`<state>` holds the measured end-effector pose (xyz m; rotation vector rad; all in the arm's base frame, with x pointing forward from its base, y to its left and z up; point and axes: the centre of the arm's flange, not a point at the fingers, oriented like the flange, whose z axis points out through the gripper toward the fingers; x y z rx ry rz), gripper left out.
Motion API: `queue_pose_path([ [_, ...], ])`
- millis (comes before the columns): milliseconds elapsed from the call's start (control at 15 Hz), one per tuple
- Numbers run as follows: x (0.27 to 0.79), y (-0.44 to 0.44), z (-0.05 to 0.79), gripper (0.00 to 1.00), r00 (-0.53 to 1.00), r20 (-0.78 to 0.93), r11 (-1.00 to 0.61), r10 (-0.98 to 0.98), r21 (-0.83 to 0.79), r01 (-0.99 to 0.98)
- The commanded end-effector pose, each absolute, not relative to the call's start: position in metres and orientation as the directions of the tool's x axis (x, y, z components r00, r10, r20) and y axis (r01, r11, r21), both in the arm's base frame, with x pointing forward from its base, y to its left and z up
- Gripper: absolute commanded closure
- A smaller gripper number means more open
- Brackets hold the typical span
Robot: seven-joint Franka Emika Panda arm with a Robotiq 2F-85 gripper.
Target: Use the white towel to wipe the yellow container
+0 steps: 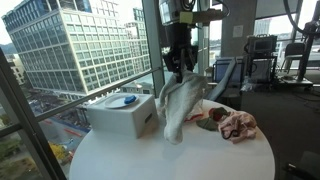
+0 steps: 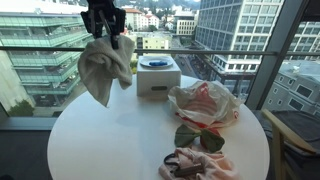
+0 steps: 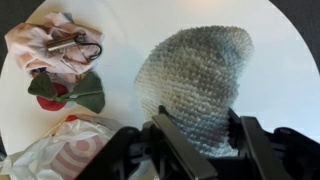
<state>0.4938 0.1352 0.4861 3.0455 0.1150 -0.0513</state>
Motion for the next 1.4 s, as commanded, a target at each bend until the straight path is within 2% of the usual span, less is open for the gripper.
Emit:
queue_pose_path([
  [0, 0.515, 0.117, 0.425, 0.7, 0.997, -0.038, -0.995, 0.072, 0.066, 0.075],
  [67, 0.515, 0.115, 0.369, 0.7, 0.996, -0.038, -0.992, 0.081, 0.093, 0.085],
  [333, 0.519, 0.11, 0.275, 0.7, 0.991, -0.079, -0.989, 0.108, 0.093, 0.116],
  [800, 0.518, 0.105, 0.213, 0.7, 0.983, -0.15, -0.989, 0.106, 0.087, 0.12],
  [867, 0.519, 0.106, 0.21, 0.65, 0.983, -0.153, -0.989, 0.105, 0.084, 0.119],
  [933, 0.518, 0.106, 0.209, 0.2, 0.982, -0.159, -0.99, 0.106, 0.079, 0.12],
  [1067, 0.519, 0.106, 0.208, 0.15, 0.983, -0.157, -0.99, 0.1, 0.079, 0.113],
  [1200, 0.519, 0.107, 0.208, 0.01, 0.984, -0.151, -0.991, 0.096, 0.073, 0.108],
  [1333, 0.52, 0.107, 0.209, 0.0, 0.984, -0.147, -0.991, 0.099, 0.076, 0.111],
])
